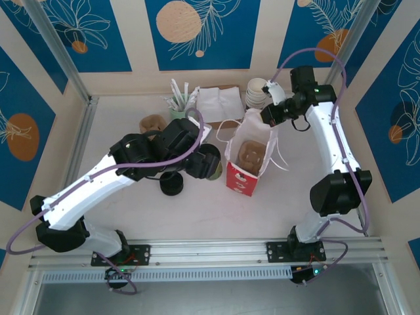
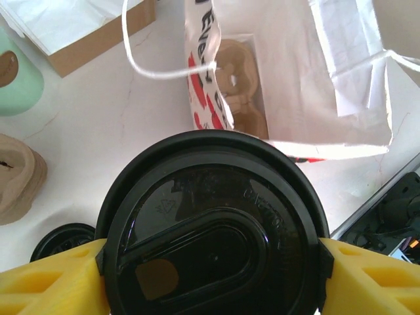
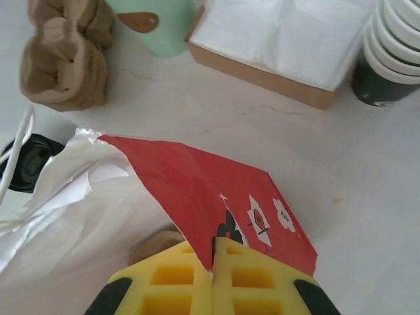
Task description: Pack the takeout coffee
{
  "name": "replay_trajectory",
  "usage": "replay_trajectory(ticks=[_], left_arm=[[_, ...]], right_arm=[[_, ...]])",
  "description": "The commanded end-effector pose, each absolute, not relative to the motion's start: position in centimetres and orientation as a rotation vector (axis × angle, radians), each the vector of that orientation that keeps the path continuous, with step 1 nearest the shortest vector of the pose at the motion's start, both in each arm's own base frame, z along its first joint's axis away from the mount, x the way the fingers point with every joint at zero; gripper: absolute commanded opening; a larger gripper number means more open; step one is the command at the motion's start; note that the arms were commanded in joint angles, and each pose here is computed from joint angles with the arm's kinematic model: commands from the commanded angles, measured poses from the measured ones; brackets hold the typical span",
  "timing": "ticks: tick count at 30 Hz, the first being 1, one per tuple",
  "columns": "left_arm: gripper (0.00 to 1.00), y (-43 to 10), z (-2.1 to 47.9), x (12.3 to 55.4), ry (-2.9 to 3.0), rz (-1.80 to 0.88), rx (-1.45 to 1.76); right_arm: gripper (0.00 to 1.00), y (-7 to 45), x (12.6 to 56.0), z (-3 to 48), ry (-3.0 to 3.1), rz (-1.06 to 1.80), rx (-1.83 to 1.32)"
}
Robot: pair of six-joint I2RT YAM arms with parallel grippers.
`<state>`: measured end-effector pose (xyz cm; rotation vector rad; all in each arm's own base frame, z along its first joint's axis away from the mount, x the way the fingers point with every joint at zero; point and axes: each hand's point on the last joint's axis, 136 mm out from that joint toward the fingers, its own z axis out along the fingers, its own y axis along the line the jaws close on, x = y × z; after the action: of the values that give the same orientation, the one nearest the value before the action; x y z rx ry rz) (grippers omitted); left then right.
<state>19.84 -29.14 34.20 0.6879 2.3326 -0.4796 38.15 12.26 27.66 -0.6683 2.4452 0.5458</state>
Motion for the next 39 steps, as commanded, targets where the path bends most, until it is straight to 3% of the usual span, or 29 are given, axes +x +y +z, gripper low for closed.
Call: replay_trajectory(ticks=[1,12,23,39], left_arm=[[0.73,-27.6,35.9,20.0,2.296,-0.438,0.692],[0.73,-25.2,40.1,19.8,2.200,-0.421,0.666],[0.73,-26.1,43.1,20.0,2.114,-0.487,0.663],[0.73,-30.9,39.3,22.4,2.141,-0.461,0.721]], right_arm=[[0.00,14.9,36.6,30.1,2.390,0.651,-0.620],[0.00,17.4,36.4,29.5,2.457,0.633,-0.522],[0.00,18.9,36.2,29.4,2.529,0.677,-0.415],[0.00,21.6,34.8,29.3,2.528,0.726,-0.451]])
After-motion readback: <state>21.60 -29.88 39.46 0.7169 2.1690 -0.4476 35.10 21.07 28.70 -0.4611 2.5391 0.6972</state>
